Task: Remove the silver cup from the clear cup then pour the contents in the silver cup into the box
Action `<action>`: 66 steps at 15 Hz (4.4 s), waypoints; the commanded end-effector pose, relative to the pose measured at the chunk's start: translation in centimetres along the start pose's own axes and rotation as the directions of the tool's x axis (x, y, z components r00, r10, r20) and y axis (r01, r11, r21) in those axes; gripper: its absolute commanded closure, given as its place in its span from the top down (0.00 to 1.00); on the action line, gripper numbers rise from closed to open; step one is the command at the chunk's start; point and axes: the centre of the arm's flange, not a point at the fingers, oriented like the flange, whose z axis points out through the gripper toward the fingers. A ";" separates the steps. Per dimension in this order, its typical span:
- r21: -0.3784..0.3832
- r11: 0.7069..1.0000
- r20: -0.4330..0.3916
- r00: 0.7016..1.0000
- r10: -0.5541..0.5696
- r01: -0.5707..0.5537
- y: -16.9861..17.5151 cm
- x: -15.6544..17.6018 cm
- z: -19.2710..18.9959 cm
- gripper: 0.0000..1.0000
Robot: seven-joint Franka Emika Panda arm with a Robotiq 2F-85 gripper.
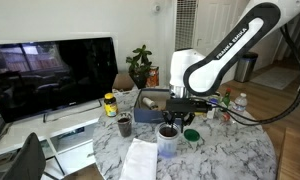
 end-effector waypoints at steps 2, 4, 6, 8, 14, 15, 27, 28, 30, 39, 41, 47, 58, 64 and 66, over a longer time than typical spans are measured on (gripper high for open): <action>0.000 1.000 -0.018 0.999 0.031 -0.031 -0.5 0.0 0.9 0.37; 0.000 0.999 -0.019 0.999 0.037 -0.037 -0.5 0.1 0.8 0.33; 0.000 0.999 -0.021 0.999 0.043 -0.043 -0.5 0.3 0.8 0.28; -0.001 0.999 -0.022 0.999 0.046 -0.046 -0.5 0.4 0.8 0.24; -0.016 0.998 -0.035 0.998 0.056 -0.057 -0.4 0.4 0.5 0.09; -0.022 0.998 -0.040 0.997 0.062 -0.063 -0.3 0.4 0.4 0.06; -0.018 0.997 -0.061 0.995 0.077 -0.079 -0.4 -0.3 -0.8 0.01; -0.017 0.997 -0.062 0.995 0.076 -0.077 -0.5 -0.3 -1.0 0.01; -0.012 0.997 -0.065 0.995 0.074 -0.074 -0.6 -0.4 -1.3 0.01; 0.002 0.998 -0.059 0.996 0.070 -0.070 -1.1 0.2 -1.7 0.01; 0.012 0.997 -0.065 0.995 0.076 -0.075 -0.9 0.2 -1.9 0.01; 0.050 0.995 -0.051 0.995 0.083 -0.081 0.1 0.6 -4.3 0.01; 0.140 0.983 -0.005 0.993 0.118 -0.116 1.6 2.1 -8.4 0.01; 0.195 0.975 0.007 0.995 0.104 -0.103 1.9 2.5 -10.5 0.01; 0.205 0.973 0.013 0.995 0.102 -0.102 1.9 2.7 -11.0 0.01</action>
